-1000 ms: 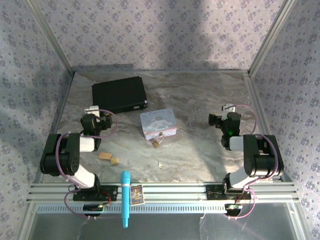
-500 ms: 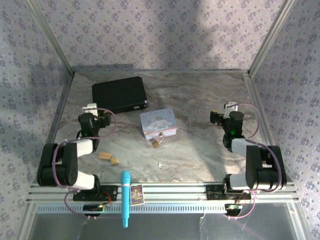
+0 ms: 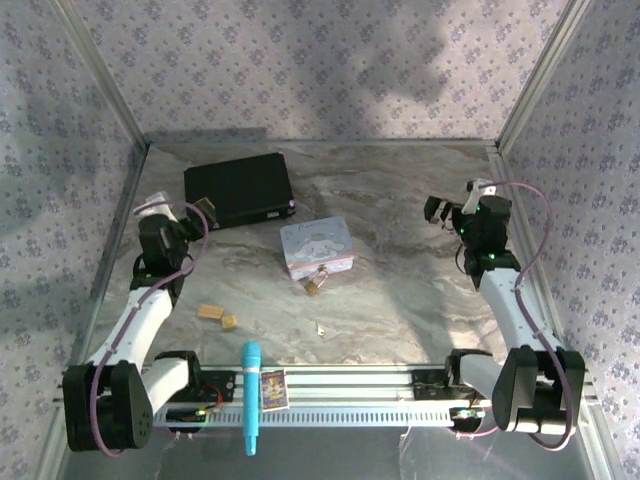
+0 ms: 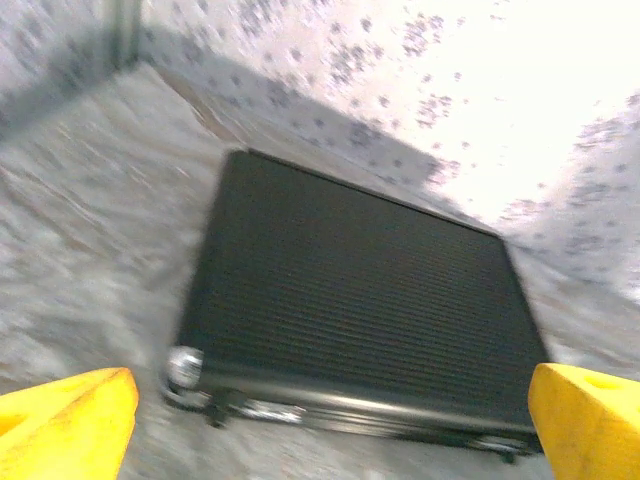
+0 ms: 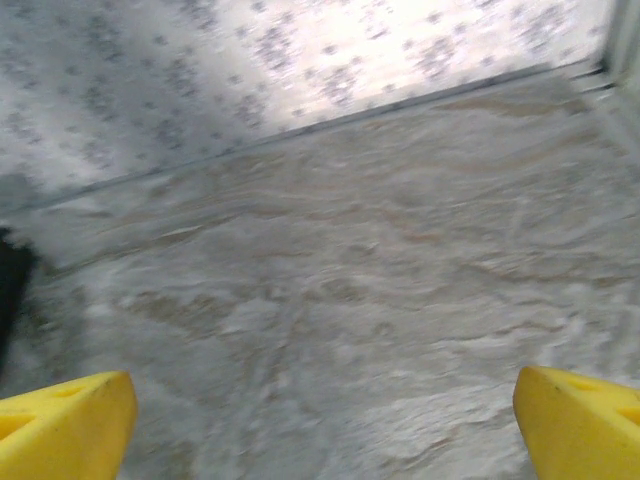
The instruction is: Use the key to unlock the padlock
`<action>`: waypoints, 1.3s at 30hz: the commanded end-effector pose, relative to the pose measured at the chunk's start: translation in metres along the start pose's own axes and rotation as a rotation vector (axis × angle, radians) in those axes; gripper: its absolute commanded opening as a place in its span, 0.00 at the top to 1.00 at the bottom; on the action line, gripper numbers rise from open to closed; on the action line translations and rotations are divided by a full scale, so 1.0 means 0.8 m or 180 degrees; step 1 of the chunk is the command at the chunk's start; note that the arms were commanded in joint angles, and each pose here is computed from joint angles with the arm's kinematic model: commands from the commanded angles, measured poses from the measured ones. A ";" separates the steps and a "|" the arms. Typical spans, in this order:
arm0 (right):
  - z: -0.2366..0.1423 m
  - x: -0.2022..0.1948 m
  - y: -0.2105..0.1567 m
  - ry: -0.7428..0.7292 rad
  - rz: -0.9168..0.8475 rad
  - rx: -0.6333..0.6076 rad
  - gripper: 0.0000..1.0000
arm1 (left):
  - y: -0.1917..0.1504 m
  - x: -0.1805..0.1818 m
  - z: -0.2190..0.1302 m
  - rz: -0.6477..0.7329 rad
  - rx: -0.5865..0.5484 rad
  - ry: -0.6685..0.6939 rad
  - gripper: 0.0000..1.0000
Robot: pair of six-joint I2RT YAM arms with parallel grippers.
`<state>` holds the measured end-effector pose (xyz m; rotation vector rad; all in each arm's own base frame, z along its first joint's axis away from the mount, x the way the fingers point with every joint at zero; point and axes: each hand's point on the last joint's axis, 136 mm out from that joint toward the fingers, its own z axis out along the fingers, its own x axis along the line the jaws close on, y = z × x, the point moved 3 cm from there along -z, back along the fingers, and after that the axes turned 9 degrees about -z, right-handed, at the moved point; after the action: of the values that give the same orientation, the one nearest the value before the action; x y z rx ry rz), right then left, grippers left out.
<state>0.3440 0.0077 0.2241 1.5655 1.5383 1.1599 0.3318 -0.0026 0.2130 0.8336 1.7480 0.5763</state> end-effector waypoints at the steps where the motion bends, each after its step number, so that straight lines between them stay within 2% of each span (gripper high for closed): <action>1: -0.019 0.058 -0.051 0.0646 0.0288 0.0779 0.05 | -0.059 -0.027 -0.012 -0.0576 0.0940 -0.0134 0.00; 5: -0.043 0.118 -0.095 0.0864 -0.0021 0.1303 0.07 | -0.106 -0.059 -0.036 -0.0311 0.1478 -0.0069 0.00; 11: -0.073 0.186 -0.165 0.1063 -0.0339 0.1713 0.13 | -0.170 -0.105 -0.073 -0.0308 0.2086 -0.0503 0.00; 16: -0.102 0.238 -0.222 0.1304 -0.0539 0.2005 0.22 | -0.223 -0.120 -0.103 -0.0290 0.2489 -0.0602 0.03; 19: -0.117 0.265 -0.253 0.1438 -0.0714 0.2190 0.32 | -0.247 -0.124 -0.119 -0.0198 0.2672 -0.0608 0.05; 21: -0.122 0.279 -0.267 0.1483 -0.0727 0.2277 0.37 | -0.254 -0.125 -0.125 -0.0218 0.2720 -0.0627 0.08; 25: -0.126 0.310 -0.290 0.1862 -0.0459 0.2475 0.48 | -0.268 -0.122 -0.130 -0.0349 0.2794 -0.0641 0.15; 30: -0.130 0.320 -0.303 0.1720 -0.0784 0.2541 0.51 | -0.278 -0.114 -0.137 -0.0301 0.2867 -0.0549 0.15; 39: -0.125 0.352 -0.329 0.1704 -0.0902 0.2686 0.60 | -0.287 -0.094 -0.143 -0.0291 0.2834 -0.0424 0.15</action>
<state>0.1207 0.2911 0.0653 1.4574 2.7899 0.8169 0.1811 -0.2070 0.1288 1.3544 1.8857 -0.3806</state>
